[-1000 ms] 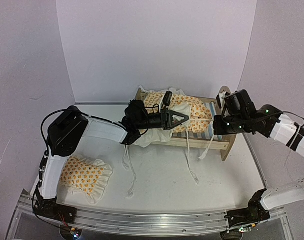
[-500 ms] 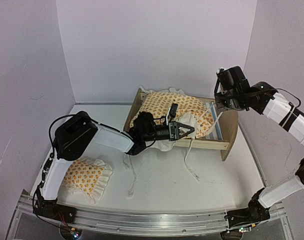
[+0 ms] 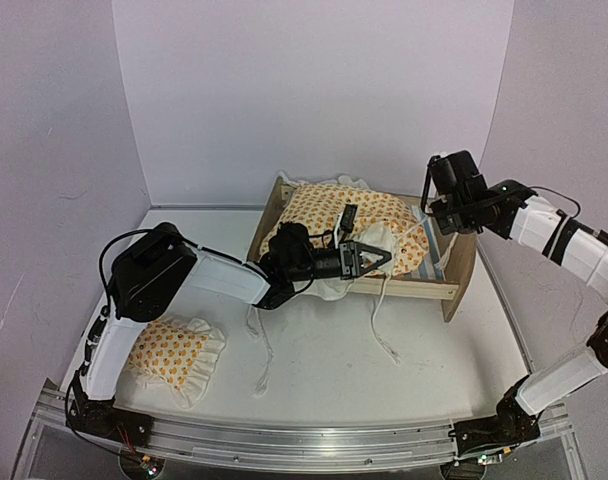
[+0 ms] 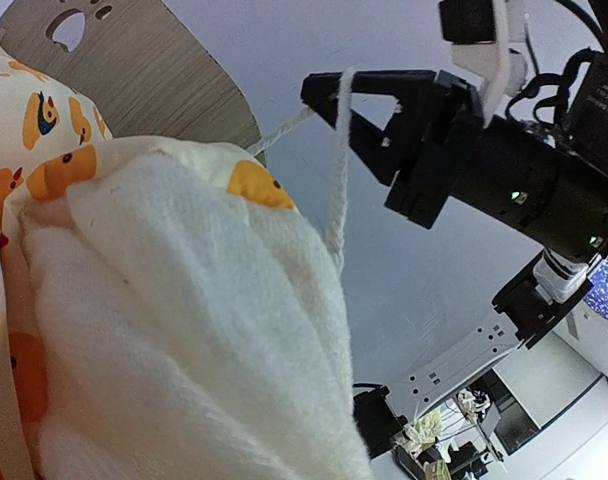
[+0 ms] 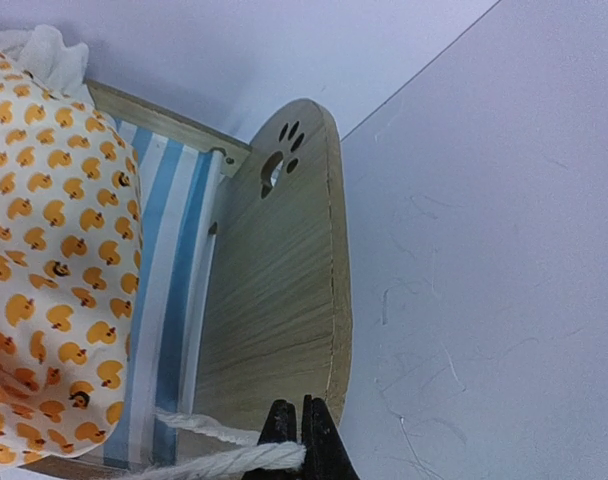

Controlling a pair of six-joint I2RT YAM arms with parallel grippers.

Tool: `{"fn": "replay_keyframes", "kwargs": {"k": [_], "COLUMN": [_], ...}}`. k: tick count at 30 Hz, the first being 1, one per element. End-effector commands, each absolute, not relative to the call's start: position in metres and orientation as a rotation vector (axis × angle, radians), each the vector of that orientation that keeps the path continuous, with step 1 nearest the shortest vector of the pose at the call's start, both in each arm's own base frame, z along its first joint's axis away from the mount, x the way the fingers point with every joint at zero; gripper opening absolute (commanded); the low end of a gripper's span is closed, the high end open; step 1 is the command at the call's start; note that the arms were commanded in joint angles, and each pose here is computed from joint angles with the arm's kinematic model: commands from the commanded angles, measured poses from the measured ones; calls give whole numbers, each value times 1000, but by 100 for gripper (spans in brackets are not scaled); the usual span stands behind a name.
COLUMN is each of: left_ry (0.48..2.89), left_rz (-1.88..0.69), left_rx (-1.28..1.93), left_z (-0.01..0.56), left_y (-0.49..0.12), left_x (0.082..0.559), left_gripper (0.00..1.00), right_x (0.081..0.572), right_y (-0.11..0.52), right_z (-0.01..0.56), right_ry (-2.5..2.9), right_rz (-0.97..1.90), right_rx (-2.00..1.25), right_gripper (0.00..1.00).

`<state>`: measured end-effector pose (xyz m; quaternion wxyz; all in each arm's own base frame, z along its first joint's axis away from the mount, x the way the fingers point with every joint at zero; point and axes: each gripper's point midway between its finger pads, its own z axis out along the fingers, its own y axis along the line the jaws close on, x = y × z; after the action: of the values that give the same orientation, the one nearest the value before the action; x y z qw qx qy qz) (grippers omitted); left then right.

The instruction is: Set up the pet bed

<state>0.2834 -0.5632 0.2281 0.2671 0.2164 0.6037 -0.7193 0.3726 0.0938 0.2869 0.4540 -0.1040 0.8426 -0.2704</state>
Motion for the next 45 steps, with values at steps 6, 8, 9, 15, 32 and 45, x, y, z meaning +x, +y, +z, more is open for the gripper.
{"fn": "replay_keyframes", "kwargs": {"k": [6, 8, 9, 15, 32, 45], "left_ry": [1553, 1543, 1542, 1542, 1548, 1546], "left_rz": [-1965, -1957, -1951, -1938, -1941, -1931], "left_rx": [610, 615, 615, 608, 605, 600], "left_z": [244, 247, 247, 248, 247, 248], "left_y": [-568, -566, -565, -562, -560, -557], "left_x": [285, 285, 285, 288, 291, 294], "left_gripper": [0, 0, 0, 0, 0, 0], "right_x": [373, 370, 369, 358, 362, 358], "right_y": [71, 69, 70, 69, 81, 92], "right_z": [252, 258, 264, 305, 271, 191], "right_ry": [2081, 2070, 2063, 2016, 2094, 2249], "right_rz": [-724, -707, -684, -564, -555, -486], "right_rx": [-109, -97, -96, -39, -140, -144], "right_gripper": [0, 0, 0, 0, 0, 0]}}
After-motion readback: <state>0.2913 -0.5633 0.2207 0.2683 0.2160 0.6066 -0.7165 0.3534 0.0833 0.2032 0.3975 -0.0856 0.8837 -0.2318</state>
